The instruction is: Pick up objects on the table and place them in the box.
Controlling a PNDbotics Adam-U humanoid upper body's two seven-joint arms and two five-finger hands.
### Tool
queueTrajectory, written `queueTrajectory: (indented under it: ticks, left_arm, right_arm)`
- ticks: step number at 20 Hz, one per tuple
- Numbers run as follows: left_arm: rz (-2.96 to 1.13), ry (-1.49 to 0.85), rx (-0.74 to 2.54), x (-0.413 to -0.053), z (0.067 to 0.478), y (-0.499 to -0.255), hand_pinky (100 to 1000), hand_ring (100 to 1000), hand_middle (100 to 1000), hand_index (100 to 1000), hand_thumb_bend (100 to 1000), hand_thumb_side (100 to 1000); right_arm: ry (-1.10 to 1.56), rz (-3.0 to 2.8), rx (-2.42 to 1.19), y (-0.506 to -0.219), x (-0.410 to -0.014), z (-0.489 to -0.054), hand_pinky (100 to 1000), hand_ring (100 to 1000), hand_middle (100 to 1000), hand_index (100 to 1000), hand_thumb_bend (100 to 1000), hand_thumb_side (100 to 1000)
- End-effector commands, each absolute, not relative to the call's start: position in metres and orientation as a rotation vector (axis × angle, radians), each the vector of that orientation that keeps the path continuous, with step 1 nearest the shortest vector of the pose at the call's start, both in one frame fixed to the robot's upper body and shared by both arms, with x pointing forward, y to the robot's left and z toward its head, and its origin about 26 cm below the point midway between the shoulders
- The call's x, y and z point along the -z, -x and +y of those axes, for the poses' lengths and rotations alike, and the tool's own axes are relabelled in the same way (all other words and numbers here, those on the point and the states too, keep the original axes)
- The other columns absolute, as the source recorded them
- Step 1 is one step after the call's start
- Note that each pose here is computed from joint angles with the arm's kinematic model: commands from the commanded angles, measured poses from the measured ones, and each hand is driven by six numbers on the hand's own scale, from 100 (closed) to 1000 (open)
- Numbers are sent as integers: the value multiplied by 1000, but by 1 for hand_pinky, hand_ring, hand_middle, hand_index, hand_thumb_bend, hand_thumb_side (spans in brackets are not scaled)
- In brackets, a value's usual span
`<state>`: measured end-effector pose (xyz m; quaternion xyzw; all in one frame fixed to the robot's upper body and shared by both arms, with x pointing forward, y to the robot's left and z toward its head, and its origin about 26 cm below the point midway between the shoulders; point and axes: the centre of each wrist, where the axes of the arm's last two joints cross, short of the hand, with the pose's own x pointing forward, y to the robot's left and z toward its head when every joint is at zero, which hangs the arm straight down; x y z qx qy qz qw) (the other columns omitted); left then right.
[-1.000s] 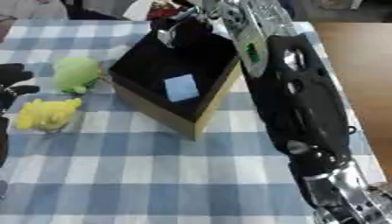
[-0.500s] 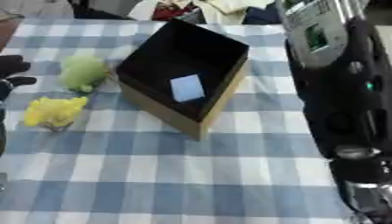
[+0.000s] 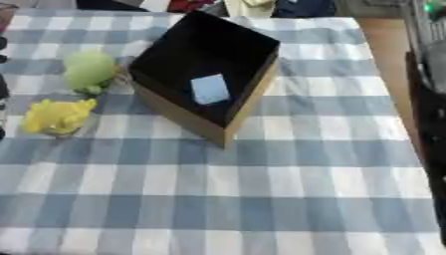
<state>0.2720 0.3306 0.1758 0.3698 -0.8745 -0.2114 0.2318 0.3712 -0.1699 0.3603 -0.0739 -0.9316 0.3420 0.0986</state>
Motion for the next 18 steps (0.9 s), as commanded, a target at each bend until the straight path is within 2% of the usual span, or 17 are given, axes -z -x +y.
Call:
queueTrajectory:
  ticks: [1, 10, 11, 12, 14, 18]
  left_arm:
    - [-2411, -1115, 677, -192, 338, -270, 698, 762, 696, 813, 100, 737]
    - [-2250, -1289, 969, -208, 353, -267, 716, 773, 701, 844, 100, 748]
    - [-2215, -1306, 1014, -210, 354, -267, 719, 776, 700, 848, 100, 685]
    - [-2171, -1325, 1068, -212, 355, -266, 728, 785, 716, 862, 100, 754]
    - [-2085, -1357, 1168, -217, 358, -266, 743, 794, 724, 874, 100, 725]
    - [-1898, -1371, 1354, -227, 360, -266, 762, 809, 741, 888, 100, 779]
  right_arm:
    - [160, -2851, -920, -361, -371, -187, 940, 912, 802, 846, 100, 619]
    - [74, -2887, -723, -356, -354, -215, 950, 910, 793, 839, 100, 635]
    - [75, -2883, -713, -356, -353, -216, 950, 910, 793, 839, 100, 643]
    - [77, -2880, -706, -355, -352, -218, 951, 910, 792, 838, 100, 635]
    - [78, -2877, -695, -355, -351, -219, 951, 909, 792, 838, 100, 636]
    - [80, -2871, -688, -354, -350, -220, 953, 910, 792, 837, 100, 637]
